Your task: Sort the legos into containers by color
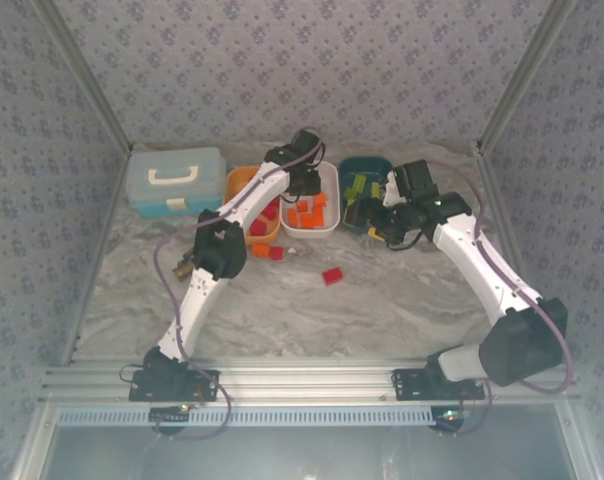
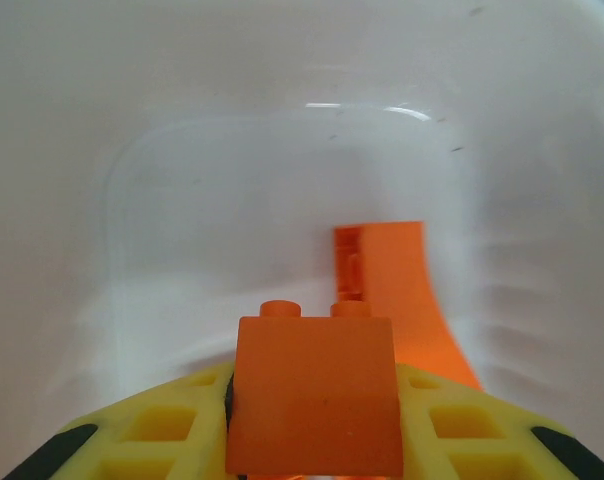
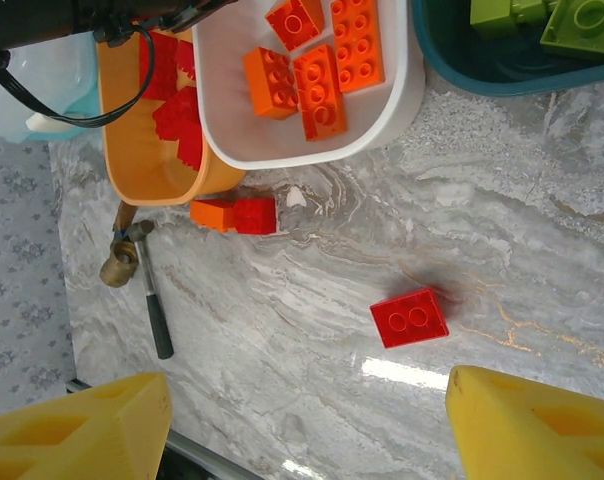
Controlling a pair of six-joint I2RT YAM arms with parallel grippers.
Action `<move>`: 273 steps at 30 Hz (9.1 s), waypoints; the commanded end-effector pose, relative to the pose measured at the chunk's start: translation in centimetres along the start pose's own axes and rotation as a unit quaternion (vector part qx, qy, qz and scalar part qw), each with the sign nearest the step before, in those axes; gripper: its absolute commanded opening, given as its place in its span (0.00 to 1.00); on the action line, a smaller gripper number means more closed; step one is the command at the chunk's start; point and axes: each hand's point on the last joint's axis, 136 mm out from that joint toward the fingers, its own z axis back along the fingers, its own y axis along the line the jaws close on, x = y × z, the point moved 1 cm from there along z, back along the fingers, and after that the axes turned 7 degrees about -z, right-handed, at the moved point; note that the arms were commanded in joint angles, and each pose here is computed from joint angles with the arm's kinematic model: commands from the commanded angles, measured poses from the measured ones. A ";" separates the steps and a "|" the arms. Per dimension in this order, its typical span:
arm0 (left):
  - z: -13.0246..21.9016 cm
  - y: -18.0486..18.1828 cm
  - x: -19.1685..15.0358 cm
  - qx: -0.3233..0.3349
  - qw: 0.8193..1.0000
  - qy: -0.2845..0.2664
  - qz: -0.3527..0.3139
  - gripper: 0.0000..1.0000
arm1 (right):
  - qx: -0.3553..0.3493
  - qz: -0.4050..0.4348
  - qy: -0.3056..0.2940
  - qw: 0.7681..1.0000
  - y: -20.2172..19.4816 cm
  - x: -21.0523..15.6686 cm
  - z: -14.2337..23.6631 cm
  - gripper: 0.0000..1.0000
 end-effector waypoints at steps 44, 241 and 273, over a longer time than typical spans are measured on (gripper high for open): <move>12.2 -8.6 -22.8 -0.089 0.933 0.101 -0.333 0.80 | -0.015 -0.035 0.051 0.998 -4.1 -8.9 6.7 0.78; 5.5 1.6 1.9 0.041 0.997 -0.046 0.054 0.19 | -0.013 -0.005 -0.087 0.996 0.6 2.0 3.3 0.82; 6.8 2.2 1.9 0.065 0.997 -0.042 0.022 0.46 | -0.013 0.013 -0.093 0.995 -0.3 2.1 4.8 0.82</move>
